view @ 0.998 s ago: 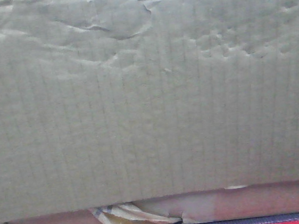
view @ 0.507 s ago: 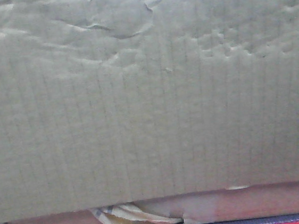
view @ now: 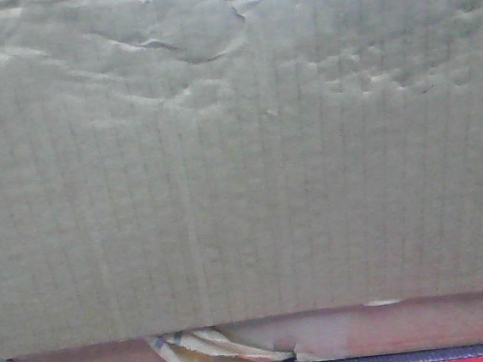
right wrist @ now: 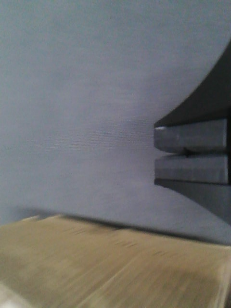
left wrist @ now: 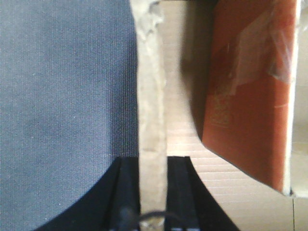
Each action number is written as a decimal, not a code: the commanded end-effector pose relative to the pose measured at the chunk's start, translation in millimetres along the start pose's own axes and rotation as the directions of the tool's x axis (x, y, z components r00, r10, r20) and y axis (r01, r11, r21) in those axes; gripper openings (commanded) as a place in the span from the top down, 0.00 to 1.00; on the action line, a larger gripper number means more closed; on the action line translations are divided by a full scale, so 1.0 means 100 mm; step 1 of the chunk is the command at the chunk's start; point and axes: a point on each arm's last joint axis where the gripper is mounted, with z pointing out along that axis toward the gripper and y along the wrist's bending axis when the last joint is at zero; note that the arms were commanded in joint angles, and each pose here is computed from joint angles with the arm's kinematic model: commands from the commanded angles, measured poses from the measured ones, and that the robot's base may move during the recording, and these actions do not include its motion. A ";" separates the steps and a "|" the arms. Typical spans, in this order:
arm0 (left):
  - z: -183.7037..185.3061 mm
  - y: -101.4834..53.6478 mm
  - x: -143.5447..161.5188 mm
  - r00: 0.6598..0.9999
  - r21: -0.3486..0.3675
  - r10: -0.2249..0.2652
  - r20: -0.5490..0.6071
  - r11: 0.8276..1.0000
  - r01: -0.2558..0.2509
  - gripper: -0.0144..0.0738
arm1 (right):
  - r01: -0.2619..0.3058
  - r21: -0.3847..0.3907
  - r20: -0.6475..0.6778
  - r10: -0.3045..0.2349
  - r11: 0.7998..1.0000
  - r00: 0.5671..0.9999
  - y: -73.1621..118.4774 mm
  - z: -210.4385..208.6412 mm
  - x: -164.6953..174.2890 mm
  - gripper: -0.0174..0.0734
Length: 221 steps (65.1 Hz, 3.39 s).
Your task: Stack two boxes on right shelf middle
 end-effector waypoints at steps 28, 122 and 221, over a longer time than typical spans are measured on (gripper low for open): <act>-0.02 0.02 -0.01 1.000 -0.004 0.003 0.014 1.000 -0.003 0.96 | -0.117 0.033 -0.223 0.121 0.993 0.967 0.08 0.22 -0.93 0.95; -0.02 0.02 -0.01 1.000 -0.003 0.002 0.013 1.000 -0.002 0.96 | 0.084 -0.060 -0.497 -0.103 0.995 0.862 0.93 1.16 -1.34 0.53; -1.09 0.23 -0.80 0.749 0.043 -0.055 0.660 0.998 0.036 0.96 | -0.011 -0.085 0.346 0.040 0.996 0.938 0.90 0.74 -2.37 0.98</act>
